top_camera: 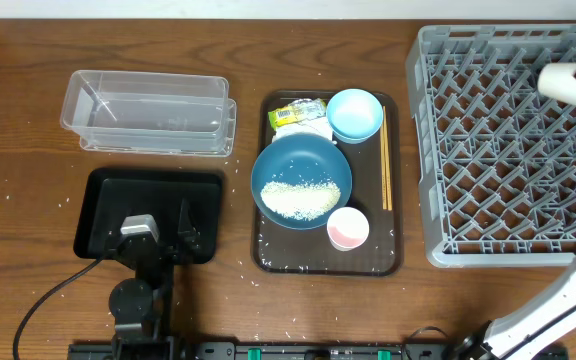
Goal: Sort waste into correct bins and load items into the dishwasher rack
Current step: 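Carry the white cup right and place it upright in the dish rack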
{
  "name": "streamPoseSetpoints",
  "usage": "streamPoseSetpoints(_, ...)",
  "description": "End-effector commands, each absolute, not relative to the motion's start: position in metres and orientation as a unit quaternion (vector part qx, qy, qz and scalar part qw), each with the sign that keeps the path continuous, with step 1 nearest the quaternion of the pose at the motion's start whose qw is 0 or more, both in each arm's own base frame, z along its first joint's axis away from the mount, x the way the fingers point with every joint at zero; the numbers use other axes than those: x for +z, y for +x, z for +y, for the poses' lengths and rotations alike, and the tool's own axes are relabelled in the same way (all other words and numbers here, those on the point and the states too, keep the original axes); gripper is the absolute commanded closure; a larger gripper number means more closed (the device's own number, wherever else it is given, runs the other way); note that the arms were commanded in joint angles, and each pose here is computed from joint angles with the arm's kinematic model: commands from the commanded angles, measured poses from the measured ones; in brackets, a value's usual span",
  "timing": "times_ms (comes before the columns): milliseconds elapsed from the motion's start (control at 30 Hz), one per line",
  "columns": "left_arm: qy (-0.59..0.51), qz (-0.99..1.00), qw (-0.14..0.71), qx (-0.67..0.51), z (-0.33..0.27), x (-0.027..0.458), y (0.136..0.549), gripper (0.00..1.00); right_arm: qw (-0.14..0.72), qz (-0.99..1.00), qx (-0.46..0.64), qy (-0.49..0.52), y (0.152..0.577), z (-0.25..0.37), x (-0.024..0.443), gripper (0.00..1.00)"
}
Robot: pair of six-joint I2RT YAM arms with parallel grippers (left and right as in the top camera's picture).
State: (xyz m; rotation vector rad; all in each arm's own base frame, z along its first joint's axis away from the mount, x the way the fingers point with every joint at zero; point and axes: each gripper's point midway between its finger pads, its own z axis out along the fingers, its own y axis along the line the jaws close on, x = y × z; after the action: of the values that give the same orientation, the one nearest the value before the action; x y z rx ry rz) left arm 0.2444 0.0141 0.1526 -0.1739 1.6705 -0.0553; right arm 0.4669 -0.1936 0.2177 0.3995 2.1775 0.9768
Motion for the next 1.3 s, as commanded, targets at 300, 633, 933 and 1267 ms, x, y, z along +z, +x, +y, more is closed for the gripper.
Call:
streamPoseSetpoints(300,-0.076,0.758,0.647,-0.016,0.016,0.135,0.244,0.02,0.425,0.751,0.478,0.163,0.436,-0.231,0.204,0.99)
streamPoseSetpoints(633,-0.076,0.758,0.647,-0.016,0.016,0.135,0.244,0.02,0.428,0.747,0.471,0.190,0.428,-0.244,0.176,0.99)
streamPoseSetpoints(933,-0.076,0.758,0.647,-0.016,0.016,0.135,0.244,0.02,0.423,0.761,0.451,0.196,0.433,-0.245,0.159,0.99)
streamPoseSetpoints(1267,-0.076,0.758,0.647,-0.016,0.016,0.135,0.244,0.02,0.359,0.794,0.393,0.295,0.425,-0.263,0.112,0.93)
